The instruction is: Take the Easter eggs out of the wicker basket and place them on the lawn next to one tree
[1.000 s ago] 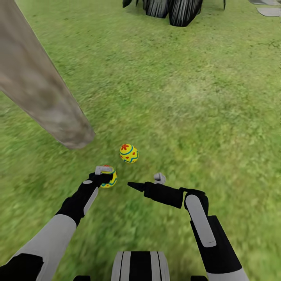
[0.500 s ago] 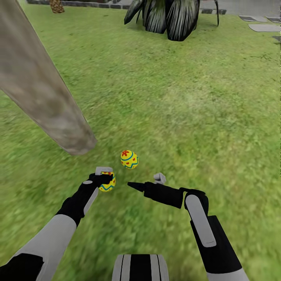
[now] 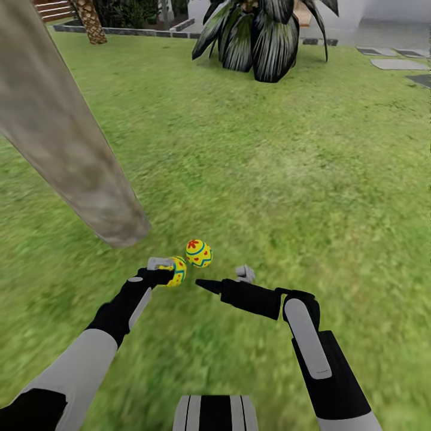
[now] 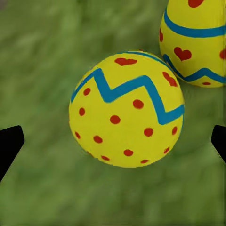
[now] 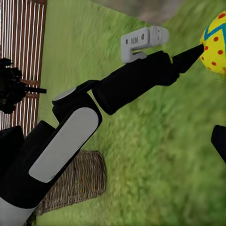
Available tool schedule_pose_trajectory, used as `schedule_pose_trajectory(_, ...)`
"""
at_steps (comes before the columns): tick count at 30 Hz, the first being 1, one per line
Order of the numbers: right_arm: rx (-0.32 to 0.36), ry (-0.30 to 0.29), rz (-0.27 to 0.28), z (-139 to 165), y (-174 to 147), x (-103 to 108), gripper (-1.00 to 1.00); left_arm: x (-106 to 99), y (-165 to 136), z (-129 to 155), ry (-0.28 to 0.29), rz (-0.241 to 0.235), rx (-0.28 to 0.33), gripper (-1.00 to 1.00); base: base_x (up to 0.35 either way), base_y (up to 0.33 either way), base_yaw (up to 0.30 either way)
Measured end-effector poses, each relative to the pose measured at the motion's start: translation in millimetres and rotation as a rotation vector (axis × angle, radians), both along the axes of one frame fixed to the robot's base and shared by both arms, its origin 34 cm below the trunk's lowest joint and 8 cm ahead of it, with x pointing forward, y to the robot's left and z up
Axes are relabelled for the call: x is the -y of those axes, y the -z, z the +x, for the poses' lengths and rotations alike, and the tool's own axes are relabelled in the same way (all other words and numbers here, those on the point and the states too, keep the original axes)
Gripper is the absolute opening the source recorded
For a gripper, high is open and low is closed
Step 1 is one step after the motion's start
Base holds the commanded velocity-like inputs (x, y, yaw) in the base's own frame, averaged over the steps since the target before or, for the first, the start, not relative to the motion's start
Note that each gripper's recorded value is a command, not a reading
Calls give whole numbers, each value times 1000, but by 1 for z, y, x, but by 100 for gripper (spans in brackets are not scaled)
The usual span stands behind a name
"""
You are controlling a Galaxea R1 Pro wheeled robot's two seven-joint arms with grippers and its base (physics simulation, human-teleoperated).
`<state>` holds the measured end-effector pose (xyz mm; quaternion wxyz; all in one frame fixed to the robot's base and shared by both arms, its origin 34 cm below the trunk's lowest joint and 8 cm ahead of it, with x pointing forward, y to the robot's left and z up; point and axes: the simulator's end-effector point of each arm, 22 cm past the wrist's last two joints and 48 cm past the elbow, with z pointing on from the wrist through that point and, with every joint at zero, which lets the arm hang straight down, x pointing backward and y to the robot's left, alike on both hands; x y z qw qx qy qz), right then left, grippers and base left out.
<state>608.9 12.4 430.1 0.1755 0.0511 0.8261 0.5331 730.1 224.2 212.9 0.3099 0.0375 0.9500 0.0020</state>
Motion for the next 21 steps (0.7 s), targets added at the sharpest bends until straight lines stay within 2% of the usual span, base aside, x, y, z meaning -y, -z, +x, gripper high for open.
schedule_pose_trajectory(11, 21, 0, -1, 1, -11, 0, 100, -1, -15, 7, -4, 2, 25, 100, -7, 0, 0)
schedule_pose_trajectory(21, 20, 1, -1, 2, -11, 0, 100, 1, -9, -1, 3, 3, -15, 100, -297, 0, 0)
